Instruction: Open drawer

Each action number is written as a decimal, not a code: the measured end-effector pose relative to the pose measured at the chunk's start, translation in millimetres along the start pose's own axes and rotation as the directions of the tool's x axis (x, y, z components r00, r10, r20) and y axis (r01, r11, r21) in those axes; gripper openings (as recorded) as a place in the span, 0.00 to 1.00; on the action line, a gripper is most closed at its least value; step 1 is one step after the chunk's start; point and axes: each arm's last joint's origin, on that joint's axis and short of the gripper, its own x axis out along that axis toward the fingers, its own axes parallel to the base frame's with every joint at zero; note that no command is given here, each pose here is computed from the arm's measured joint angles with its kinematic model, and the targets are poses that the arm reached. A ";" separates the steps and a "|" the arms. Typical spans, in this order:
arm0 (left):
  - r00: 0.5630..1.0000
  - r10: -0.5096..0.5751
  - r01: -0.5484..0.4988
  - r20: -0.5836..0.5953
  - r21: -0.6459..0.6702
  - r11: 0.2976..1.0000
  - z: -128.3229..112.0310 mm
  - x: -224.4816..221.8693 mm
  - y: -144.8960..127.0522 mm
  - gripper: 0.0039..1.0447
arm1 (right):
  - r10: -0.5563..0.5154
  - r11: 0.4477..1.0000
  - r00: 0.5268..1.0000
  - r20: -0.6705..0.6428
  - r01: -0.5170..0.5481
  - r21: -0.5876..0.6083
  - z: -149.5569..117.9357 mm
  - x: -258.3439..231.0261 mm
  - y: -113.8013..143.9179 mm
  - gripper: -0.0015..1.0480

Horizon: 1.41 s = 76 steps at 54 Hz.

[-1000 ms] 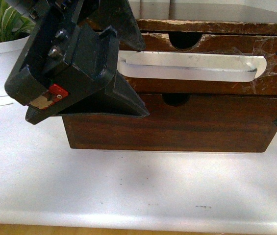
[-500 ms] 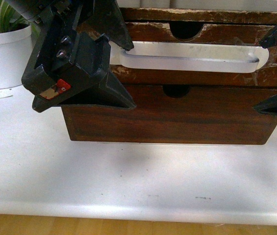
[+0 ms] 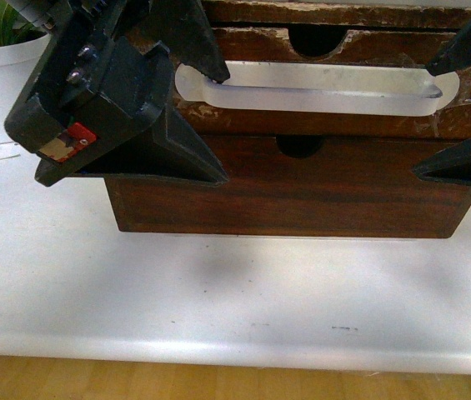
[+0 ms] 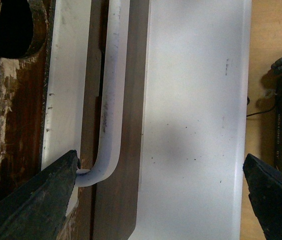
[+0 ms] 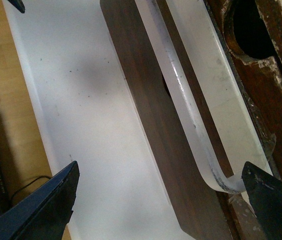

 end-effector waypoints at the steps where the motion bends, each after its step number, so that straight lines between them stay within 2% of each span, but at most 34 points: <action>1: 1.000 0.000 0.000 0.000 0.001 1.000 -0.1 0.1 -0.1 0.94 | 0.000 1.000 1.000 0.001 0.000 0.000 0.2 0.2 0.0 0.91; 23: 0.999 0.047 -0.047 0.011 0.025 0.999 -0.9 8.8 -0.7 0.94 | 0.006 1.000 1.000 -0.001 -0.006 0.004 1.6 15.1 -3.5 0.91; 29: 1.000 0.023 -0.023 -0.005 0.031 0.999 -0.6 8.6 -3.1 0.94 | 0.009 1.000 1.000 -0.007 -0.008 0.011 1.1 18.9 -4.3 0.91; 67: 0.999 0.032 -0.030 -0.021 0.081 0.996 -3.1 16.5 -9.1 0.94 | 0.042 0.999 0.999 -0.020 -0.041 0.021 0.3 34.4 -4.1 0.91; 76: 0.999 0.002 0.001 -0.032 0.092 0.996 -1.7 18.5 -13.5 0.94 | 0.046 0.999 0.999 -0.021 -0.045 0.022 0.1 34.4 -3.7 0.91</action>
